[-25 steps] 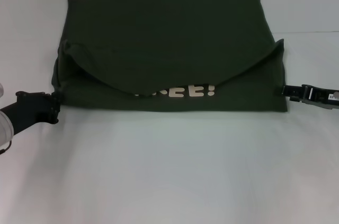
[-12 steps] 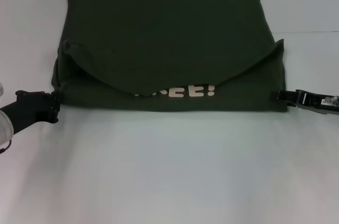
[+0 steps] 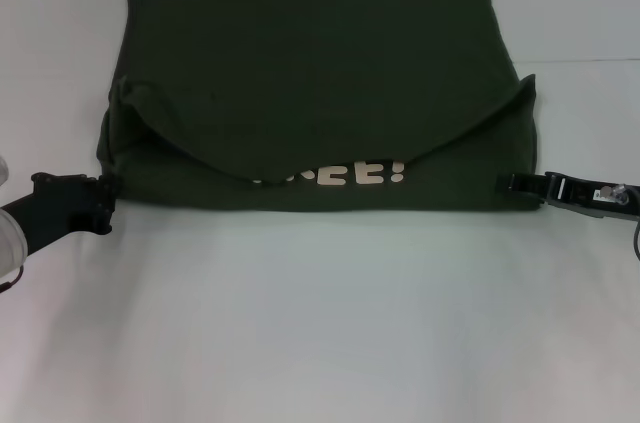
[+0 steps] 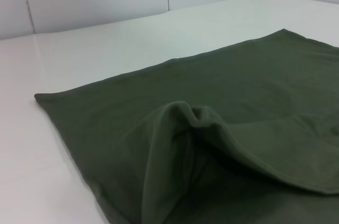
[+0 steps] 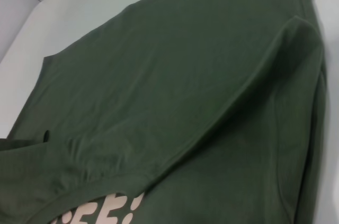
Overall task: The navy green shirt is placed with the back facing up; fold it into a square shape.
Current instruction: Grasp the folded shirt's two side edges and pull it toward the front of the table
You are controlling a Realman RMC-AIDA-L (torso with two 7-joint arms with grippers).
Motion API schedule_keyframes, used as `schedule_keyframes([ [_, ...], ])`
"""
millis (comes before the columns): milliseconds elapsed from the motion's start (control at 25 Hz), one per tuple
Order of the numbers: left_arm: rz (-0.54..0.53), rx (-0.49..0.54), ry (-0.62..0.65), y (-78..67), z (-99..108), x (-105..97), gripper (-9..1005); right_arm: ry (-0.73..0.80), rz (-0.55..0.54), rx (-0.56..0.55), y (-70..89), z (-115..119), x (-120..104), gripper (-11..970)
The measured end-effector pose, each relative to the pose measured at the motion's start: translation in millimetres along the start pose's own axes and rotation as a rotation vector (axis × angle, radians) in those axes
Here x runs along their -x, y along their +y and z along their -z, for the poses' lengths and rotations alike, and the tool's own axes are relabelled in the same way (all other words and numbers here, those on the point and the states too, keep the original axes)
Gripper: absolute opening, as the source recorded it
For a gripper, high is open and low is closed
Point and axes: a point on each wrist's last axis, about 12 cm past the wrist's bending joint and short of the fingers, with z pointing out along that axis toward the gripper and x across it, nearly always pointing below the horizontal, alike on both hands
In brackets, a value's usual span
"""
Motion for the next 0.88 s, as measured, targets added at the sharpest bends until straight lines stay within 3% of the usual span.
schedule_keyframes([
  [880,-0.007,-0.008,-0.001,-1.5,-2.2,2.1,6,-0.022,0.012,-0.008,2.4,-1.5,8.0,597],
])
